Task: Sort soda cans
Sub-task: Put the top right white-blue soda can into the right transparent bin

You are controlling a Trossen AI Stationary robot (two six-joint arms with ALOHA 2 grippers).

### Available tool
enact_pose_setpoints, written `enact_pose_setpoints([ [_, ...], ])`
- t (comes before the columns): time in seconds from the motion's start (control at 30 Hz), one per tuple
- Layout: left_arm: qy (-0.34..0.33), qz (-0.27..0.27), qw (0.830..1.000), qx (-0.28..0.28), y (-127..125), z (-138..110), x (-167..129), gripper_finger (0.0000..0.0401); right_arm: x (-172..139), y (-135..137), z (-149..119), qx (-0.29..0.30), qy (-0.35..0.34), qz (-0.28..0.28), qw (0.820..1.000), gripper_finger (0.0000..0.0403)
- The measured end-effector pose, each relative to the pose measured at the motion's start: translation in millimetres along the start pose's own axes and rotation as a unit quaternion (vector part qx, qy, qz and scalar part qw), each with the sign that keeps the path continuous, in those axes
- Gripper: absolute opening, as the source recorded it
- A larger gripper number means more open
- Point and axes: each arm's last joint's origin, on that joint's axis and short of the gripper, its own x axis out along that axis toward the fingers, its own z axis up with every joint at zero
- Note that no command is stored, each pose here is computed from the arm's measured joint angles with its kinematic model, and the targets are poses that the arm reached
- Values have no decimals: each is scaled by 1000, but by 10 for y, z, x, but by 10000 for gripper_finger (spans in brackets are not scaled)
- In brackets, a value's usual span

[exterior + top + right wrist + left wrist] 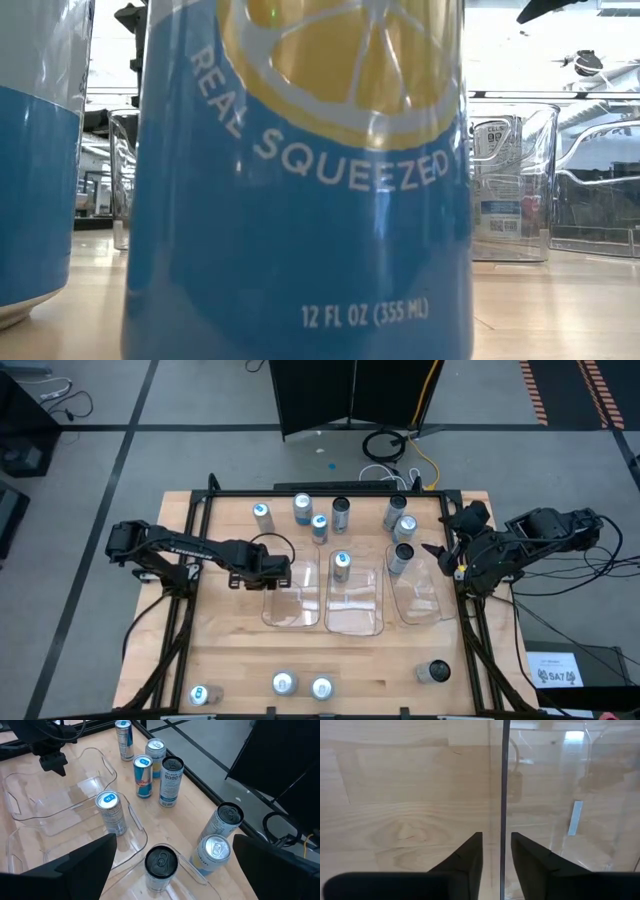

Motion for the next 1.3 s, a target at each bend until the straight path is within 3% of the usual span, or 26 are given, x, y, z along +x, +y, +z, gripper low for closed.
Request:
enact_pose_setpoints([
  [0.4,28,-39,999,15,59,-12,-208,132,0,-1,2,-11,-3,-3,1000,391],
  [0.7,-46,-129,989,61,237,17,-651,132,-2,24,71,18,-51,-17,998,391],
  [0.93,-138,-209,962,111,501,49,-1069,132,17,117,161,52,-80,5,995,391],
  [1.07,-186,-236,941,154,618,63,-1227,132,110,192,191,51,-81,-21,995,391],
  [1.3,-270,-201,900,276,679,98,-1299,132,404,423,281,105,-91,-76,987,391],
])
